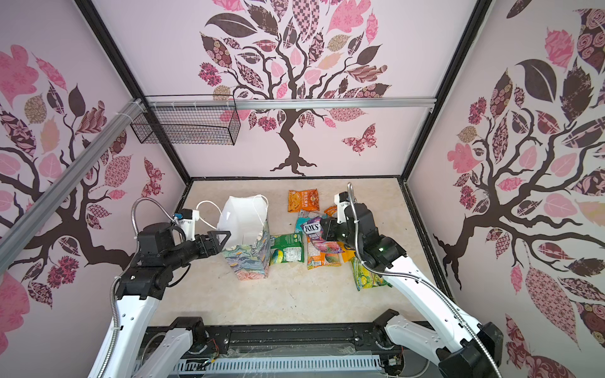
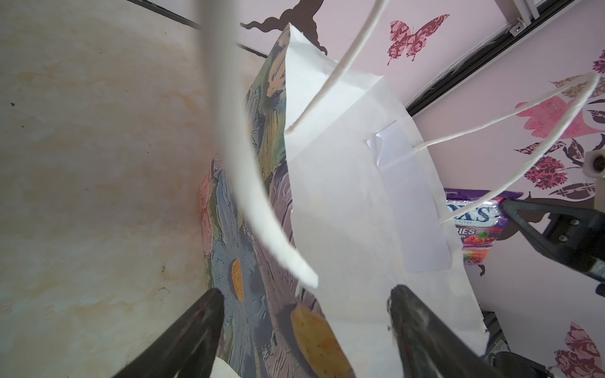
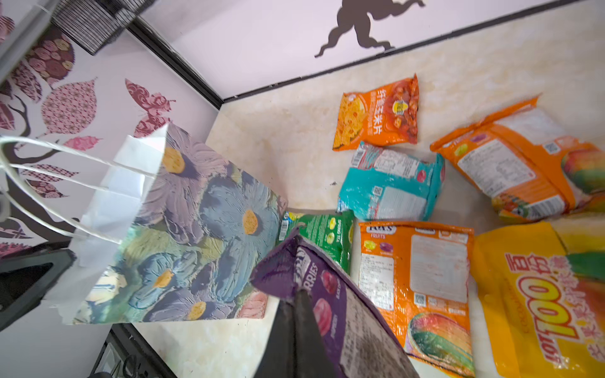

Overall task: Place the snacks into the paper bag
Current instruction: 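Lift the purple Fox's packet with the right gripper, raising it high, then carry the purple packet over the white bag opening with the right gripper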

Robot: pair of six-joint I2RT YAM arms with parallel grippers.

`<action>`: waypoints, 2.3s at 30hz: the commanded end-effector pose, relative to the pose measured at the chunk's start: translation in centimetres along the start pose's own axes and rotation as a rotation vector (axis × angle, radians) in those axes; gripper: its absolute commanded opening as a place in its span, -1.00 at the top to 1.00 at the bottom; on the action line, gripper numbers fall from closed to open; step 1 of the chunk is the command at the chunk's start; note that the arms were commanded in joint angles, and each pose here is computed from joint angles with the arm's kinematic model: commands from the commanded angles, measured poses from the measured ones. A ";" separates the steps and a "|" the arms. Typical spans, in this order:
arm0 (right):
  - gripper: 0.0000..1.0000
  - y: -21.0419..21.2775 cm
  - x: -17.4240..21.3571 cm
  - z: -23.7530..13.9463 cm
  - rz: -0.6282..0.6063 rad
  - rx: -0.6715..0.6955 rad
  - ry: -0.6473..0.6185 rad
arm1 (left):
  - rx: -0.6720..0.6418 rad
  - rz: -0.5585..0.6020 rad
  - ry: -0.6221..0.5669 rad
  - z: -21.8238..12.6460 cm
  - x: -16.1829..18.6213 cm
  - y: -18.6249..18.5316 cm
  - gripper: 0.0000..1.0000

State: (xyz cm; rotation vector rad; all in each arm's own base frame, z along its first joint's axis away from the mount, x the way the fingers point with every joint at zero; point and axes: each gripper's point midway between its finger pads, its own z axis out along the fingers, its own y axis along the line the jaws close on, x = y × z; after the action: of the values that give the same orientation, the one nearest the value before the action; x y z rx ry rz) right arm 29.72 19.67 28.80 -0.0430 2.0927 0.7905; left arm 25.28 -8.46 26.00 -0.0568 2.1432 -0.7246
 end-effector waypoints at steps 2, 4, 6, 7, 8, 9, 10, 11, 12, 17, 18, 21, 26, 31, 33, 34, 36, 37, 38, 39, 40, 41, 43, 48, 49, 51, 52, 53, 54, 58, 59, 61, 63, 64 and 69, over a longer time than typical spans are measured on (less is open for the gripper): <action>1.00 2.1 -3.7 -0.6 -0.044 -0.040 -0.094 | 0.013 0.011 0.004 0.4 0.5 0.1 -0.66; 1.00 2.8 -4.7 -0.9 -0.045 -0.054 -0.115 | 0.013 0.011 0.002 0.4 0.4 0.1 -0.66; 1.00 3.6 -6.0 -1.4 -0.045 -0.067 -0.146 | 0.012 0.012 0.000 0.3 0.4 0.1 -0.68; 1.00 4.1 -6.8 -1.8 -0.043 -0.074 -0.166 | 0.013 0.014 -0.001 0.3 0.4 0.1 -0.69; 1.00 4.5 -7.5 -2.1 -0.042 -0.081 -0.182 | 0.013 0.012 0.001 0.4 0.5 0.1 -0.70; 1.00 4.8 -8.1 -2.3 -0.038 -0.083 -0.196 | 0.015 0.015 -0.001 0.3 0.4 0.0 -0.69; 1.00 5.3 -8.9 -2.7 -0.038 -0.089 -0.216 | 0.015 0.015 -0.001 0.3 0.4 0.0 -0.69; 1.00 5.6 -9.5 -3.0 -0.031 -0.093 -0.232 | 0.015 0.015 -0.001 0.3 0.4 0.0 -0.69; 1.00 6.0 -10.2 -3.4 -0.025 -0.098 -0.251 | 0.015 0.013 0.000 0.4 0.4 0.0 -0.69; 1.00 7.9 -12.9 -4.5 -0.025 -0.125 -0.331 | 0.015 0.013 0.002 0.4 0.4 0.0 -0.69; 1.00 8.5 -13.4 -4.6 -0.033 -0.131 -0.344 | 0.016 0.014 0.001 0.4 0.4 0.0 -0.69; 1.00 10.5 -14.8 -4.8 -0.068 -0.143 -0.377 | 0.015 0.014 0.000 0.4 0.4 0.0 -0.69; 1.00 14.5 -16.7 -5.0 -0.124 -0.178 -0.429 | 0.018 0.017 -0.001 0.3 0.4 -0.1 -0.69; 1.00 18.0 -17.8 -5.1 -0.156 -0.212 -0.479 | 0.018 0.018 -0.002 0.3 0.4 -0.1 -0.69; 1.00 19.2 -18.1 -5.1 -0.158 -0.224 -0.493 | 0.020 0.020 -0.005 0.3 0.4 -0.1 -0.69; 1.00 19.8 -18.3 -5.3 -0.163 -0.224 -0.505 | 0.020 0.020 -0.005 0.3 0.4 -0.1 -0.69; 1.00 21.2 -18.4 -5.5 -0.188 -0.213 -0.530 | 0.023 0.019 -0.006 0.2 0.4 -0.2 -0.69; 1.00 22.1 -18.3 -5.6 -0.206 -0.198 -0.545 | 0.025 0.020 -0.005 0.2 0.4 -0.2 -0.69; 1.00 22.8 -18.2 -5.8 -0.218 -0.185 -0.557 | 0.026 0.021 -0.007 0.2 0.3 -0.3 -0.69; 1.00 23.8 -18.0 -5.8 -0.234 -0.178 -0.565 | 0.031 0.023 -0.007 0.2 0.3 -0.4 -0.69; 1.00 24.8 -17.8 -5.7 -0.248 -0.173 -0.571 | 0.034 0.023 -0.007 0.2 0.3 -0.4 -0.69; 1.00 25.5 -17.6 -5.6 -0.255 -0.169 -0.576 | 0.036 0.021 -0.006 0.2 0.4 -0.4 -0.69; 1.00 26.6 -17.3 -5.4 -0.254 -0.164 -0.587 | 0.043 0.023 -0.006 0.2 0.4 -0.6 -0.69; 1.00 28.3 -16.8 -4.7 -0.256 -0.156 -0.611 | 0.050 0.028 -0.008 0.1 0.3 -0.7 -0.69; 1.00 28.7 -16.9 -4.6 -0.256 -0.161 -0.613 | 0.050 0.027 -0.011 0.1 0.3 -0.7 -0.69; 1.00 29.4 -16.9 -4.7 -0.253 -0.173 -0.616 | 0.052 0.029 -0.014 0.1 0.3 -0.8 -0.69; 1.00 29.7 -16.9 -4.7 -0.252 -0.176 -0.620 | 0.054 0.030 -0.014 0.0 0.3 -0.8 -0.68; 1.00 30.1 -16.8 -4.7 -0.253 -0.179 -0.621 | 0.053 0.029 -0.012 0.1 0.3 -0.8 -0.69; 1.00 30.3 -16.7 -4.7 -0.254 -0.175 -0.624 | 0.055 0.028 -0.012 0.1 0.3 -0.8 -0.69; 1.00 31.1 -15.7 -4.1 -0.261 -0.154 -0.629 | 0.062 0.027 -0.008 0.2 0.4 -0.9 -0.69; 1.00 31.2 -15.5 -4.0 -0.257 -0.149 -0.630 | 0.063 0.028 -0.009 0.1 0.3 -0.9 -0.69; 1.00 31.4 -14.9 -3.5 -0.254 -0.134 -0.628 | 0.066 0.029 -0.009 0.1 0.4 -1.0 -0.69; 1.00 31.4 -14.4 -3.1 -0.242 -0.112 -0.630 | 0.066 0.027 -0.009 0.1 0.3 -1.0 -0.69; 1.00 31.6 -14.0 -2.8 -0.237 -0.106 -0.631 | 0.065 0.028 -0.010 0.1 0.4 -0.9 -0.69; 1.00 32.2 -12.5 -2.0 -0.231 -0.087 -0.636 | 0.064 0.028 -0.008 0.2 0.4 -0.9 -0.67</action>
State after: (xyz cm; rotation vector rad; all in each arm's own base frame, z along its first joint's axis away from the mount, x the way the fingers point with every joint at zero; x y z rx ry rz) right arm 26.32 41.66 53.93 -0.1619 1.4807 0.6346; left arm 24.99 -9.21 26.79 -0.0118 2.1070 -0.7675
